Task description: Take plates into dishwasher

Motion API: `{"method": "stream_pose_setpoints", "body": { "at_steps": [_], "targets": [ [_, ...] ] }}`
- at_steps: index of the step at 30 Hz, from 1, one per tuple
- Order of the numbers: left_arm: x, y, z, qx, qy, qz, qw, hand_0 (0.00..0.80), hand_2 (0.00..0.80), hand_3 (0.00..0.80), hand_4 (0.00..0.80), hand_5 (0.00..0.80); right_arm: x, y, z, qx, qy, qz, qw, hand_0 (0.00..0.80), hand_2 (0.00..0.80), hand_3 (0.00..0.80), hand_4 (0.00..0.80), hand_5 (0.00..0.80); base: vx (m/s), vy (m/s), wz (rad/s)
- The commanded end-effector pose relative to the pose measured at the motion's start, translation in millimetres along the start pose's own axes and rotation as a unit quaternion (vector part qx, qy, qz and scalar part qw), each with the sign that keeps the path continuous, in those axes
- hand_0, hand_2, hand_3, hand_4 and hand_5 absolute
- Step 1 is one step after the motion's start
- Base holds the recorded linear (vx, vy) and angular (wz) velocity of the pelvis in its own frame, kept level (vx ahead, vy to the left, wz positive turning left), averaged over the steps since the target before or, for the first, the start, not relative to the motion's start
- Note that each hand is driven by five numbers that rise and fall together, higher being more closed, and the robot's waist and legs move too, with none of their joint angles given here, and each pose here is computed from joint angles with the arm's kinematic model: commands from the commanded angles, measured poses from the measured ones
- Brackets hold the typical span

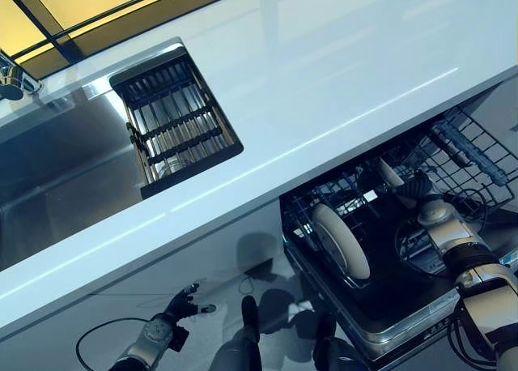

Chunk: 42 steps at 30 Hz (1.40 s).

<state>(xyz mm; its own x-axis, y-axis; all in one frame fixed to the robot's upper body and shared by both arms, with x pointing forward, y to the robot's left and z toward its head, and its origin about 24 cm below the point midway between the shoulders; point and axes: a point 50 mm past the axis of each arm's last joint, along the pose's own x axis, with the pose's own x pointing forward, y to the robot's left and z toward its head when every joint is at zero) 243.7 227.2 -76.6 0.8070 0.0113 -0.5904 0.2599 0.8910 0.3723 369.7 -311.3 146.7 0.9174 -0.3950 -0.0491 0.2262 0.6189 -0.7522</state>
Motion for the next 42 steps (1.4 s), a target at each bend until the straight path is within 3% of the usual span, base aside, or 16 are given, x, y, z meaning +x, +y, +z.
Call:
{"method": "stream_pose_setpoints", "body": {
  "at_steps": [1, 21, 32, 42],
  "targets": [
    [2, 12, 12, -0.018, -0.024, 0.025, 0.999, 0.0, 0.0, 0.0, 0.0, 0.0, -2, -14, -18, -0.033, 0.023, -0.026, 0.999, 0.0, 0.0, 0.0, 0.0, 0.0, 0.0, 0.0, 0.0],
    [-6, 15, -11, -0.025, 0.013, 0.037, 0.999, 0.0, 0.0, 0.0, 0.0, 0.0, -18, -4, -25, 0.004, -0.017, -0.038, 0.999, 0.0, 0.0, 0.0, 0.0, 0.0, 0.011, 0.003, -0.02],
    [-19, 12, -43, -0.049, 0.057, 0.057, 0.996, 0.0, 0.0, 0.0, 0.0, 0.0, -57, 8, -30, 0.075, -0.096, -0.047, 0.991, 0.0, 0.0, 0.0, 0.0, 0.0, 0.053, 0.027, -0.08],
    [-36, -7, -81, -0.068, 0.115, 0.053, 0.99, 0.0, 0.0, 0.0, 0.0, 0.0, -84, 8, -61, 0.091, -0.087, -0.036, 0.991, 0.0, 0.0, 0.0, 0.0, 0.0, 0.114, 0.04, -0.17]
  ]
}}
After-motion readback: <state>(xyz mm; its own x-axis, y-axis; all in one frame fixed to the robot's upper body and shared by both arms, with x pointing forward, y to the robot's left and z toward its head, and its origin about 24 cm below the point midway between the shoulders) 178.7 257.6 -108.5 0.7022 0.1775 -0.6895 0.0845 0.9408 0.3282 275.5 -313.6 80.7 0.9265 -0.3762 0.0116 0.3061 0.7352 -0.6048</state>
